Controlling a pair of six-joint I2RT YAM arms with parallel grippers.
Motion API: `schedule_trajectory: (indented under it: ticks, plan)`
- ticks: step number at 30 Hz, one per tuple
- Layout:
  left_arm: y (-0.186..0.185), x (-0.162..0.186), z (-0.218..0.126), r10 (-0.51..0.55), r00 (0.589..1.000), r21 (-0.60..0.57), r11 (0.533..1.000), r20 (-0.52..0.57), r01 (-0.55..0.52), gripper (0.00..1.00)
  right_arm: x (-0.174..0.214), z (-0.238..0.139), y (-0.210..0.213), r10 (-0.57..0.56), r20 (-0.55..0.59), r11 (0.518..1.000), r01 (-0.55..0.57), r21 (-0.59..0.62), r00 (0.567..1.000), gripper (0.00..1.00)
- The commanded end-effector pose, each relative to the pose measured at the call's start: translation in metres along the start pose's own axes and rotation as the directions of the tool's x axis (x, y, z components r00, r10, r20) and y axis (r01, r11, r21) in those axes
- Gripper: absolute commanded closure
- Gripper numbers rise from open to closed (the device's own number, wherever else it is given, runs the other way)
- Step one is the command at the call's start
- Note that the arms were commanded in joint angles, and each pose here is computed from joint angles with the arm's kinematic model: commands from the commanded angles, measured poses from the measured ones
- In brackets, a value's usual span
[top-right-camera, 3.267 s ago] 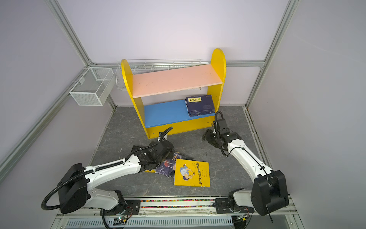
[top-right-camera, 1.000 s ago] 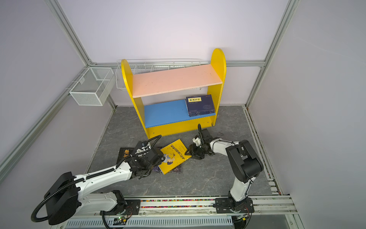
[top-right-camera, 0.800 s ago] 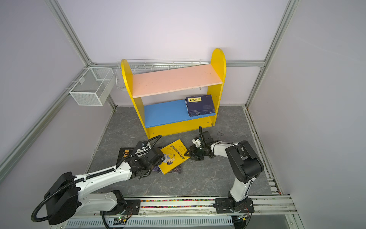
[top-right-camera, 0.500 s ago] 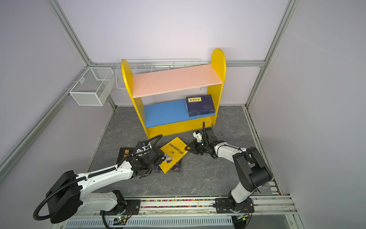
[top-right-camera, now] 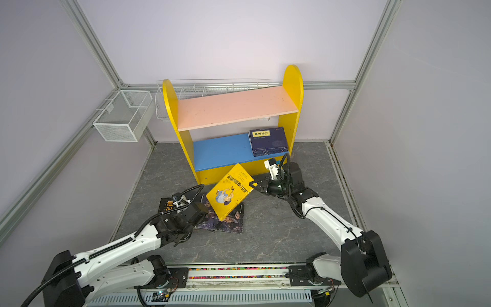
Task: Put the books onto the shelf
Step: 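Carry the yellow book onto the blue shelf with the right gripper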
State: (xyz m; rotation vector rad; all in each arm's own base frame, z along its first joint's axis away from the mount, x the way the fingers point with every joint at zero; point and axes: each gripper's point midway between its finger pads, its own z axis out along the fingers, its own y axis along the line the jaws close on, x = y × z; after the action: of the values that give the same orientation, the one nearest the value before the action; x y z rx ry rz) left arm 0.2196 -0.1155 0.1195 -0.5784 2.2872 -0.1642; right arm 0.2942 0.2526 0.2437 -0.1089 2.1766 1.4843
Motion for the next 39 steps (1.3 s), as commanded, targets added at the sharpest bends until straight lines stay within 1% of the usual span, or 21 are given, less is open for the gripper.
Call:
schedule_trajectory:
  ticks: [1, 5, 7, 10, 15, 20, 25, 30, 39]
  plan:
    - [0.043, -0.020, -0.014, -0.081, 0.991, -0.100, 0.991, 0.108, 0.091, 0.50, -0.048, -0.013, 0.047, -0.065, 0.161, 0.995, 0.076, -0.067, 0.985, 0.94]
    - [0.059, -0.023, -0.023, -0.167, 0.977, -0.058, 0.983, 0.134, 0.176, 0.51, -0.085, -0.004, 0.059, -0.052, 0.289, 0.994, 0.077, -0.077, 0.956, 0.94]
    - [0.068, -0.020, -0.024, -0.198, 0.971, -0.055, 0.977, 0.133, 0.207, 0.51, -0.102, 0.005, 0.066, -0.069, 0.345, 0.992, 0.101, -0.074, 0.936, 0.94]
    - [0.078, -0.015, -0.024, -0.212, 0.970, -0.059, 0.974, 0.122, 0.220, 0.51, -0.123, 0.024, 0.072, -0.081, 0.407, 0.990, 0.121, -0.074, 0.910, 0.94]
    - [0.080, -0.011, -0.023, -0.212, 0.972, -0.052, 0.975, 0.106, 0.218, 0.51, -0.149, 0.057, 0.071, -0.061, 0.471, 0.989, 0.118, -0.093, 0.880, 0.94]
    - [0.077, -0.009, -0.022, -0.198, 0.975, -0.054, 0.977, 0.097, 0.204, 0.51, -0.157, 0.088, 0.068, -0.056, 0.459, 0.993, 0.099, -0.070, 0.887, 0.94]
    - [0.074, -0.010, -0.022, -0.176, 0.980, -0.056, 0.982, 0.092, 0.181, 0.51, -0.151, 0.116, 0.053, -0.029, 0.427, 0.998, 0.052, -0.044, 0.904, 0.94]
    - [0.071, -0.011, -0.022, -0.151, 0.984, -0.054, 0.986, 0.091, 0.156, 0.51, -0.147, 0.133, 0.035, 0.003, 0.421, 1.000, 0.008, -0.024, 0.907, 0.94]
    - [0.068, -0.011, -0.022, -0.132, 0.988, -0.050, 0.989, 0.082, 0.137, 0.51, -0.137, 0.159, 0.014, 0.013, 0.406, 0.999, -0.024, 0.021, 0.914, 0.94]
